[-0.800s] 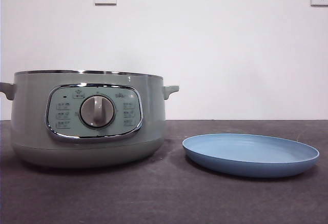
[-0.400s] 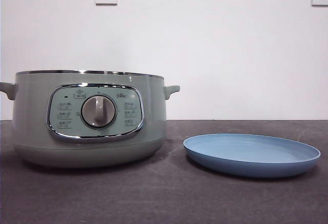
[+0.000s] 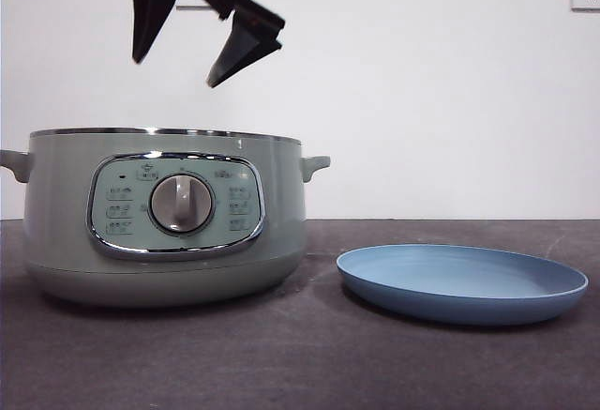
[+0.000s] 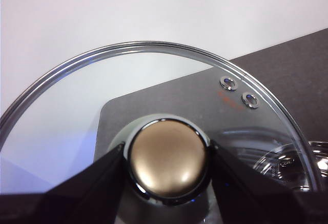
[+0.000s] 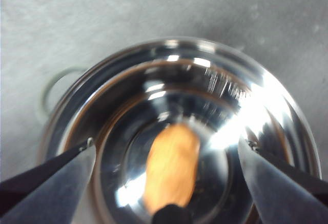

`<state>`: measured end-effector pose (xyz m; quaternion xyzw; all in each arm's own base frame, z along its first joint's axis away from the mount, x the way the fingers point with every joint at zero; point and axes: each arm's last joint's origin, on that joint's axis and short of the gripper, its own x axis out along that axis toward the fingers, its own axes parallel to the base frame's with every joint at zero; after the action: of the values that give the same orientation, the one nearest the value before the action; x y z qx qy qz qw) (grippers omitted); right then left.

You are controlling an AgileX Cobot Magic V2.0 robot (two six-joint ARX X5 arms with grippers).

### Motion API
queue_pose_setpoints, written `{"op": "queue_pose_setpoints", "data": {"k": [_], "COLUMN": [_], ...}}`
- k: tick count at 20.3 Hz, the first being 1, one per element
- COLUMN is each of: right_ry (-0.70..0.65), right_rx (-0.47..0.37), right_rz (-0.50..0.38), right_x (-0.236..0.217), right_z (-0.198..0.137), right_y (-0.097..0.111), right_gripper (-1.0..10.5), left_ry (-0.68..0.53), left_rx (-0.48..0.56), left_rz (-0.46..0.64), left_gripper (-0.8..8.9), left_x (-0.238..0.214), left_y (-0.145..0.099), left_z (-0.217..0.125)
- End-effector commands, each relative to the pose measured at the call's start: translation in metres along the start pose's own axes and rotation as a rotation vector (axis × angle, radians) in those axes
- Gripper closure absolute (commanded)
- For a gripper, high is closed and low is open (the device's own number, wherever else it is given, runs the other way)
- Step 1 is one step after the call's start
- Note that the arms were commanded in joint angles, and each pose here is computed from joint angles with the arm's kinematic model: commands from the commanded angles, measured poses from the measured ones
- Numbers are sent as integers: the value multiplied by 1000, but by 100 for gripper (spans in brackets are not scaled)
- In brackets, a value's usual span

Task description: Take the potato out from the steamer,put the potato on the plate,close the lid

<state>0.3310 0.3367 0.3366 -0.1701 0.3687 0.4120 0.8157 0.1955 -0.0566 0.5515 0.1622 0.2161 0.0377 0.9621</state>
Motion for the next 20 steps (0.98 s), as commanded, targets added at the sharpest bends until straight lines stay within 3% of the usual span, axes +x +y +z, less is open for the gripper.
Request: {"op": "queue_pose_setpoints", "data": {"k": [1, 12, 13, 16, 20], "right_ry": [48, 297, 294, 306, 277], "right_rx": [-24, -26, -27, -52, -63], "right_rz": [-24, -2, -2, 5, 9], "right_x": [22, 97, 97, 97, 90], "right_z": [-5, -45, -45, -46, -39], "right_y": [1, -4, -4, -2, 2], "right_gripper": [479, 480, 531, 967, 957], "left_ry": [33, 22, 22, 22, 22], "left_rx": [24, 23, 23, 23, 23], "left_rz": [2, -73, -73, -74, -74], "left_gripper": [820, 819, 819, 819, 819], "left_x": [-6, -6, -6, -6, -6], "left_y": [2, 0, 0, 0, 0], "left_z": [-5, -5, -5, -5, -5]}}
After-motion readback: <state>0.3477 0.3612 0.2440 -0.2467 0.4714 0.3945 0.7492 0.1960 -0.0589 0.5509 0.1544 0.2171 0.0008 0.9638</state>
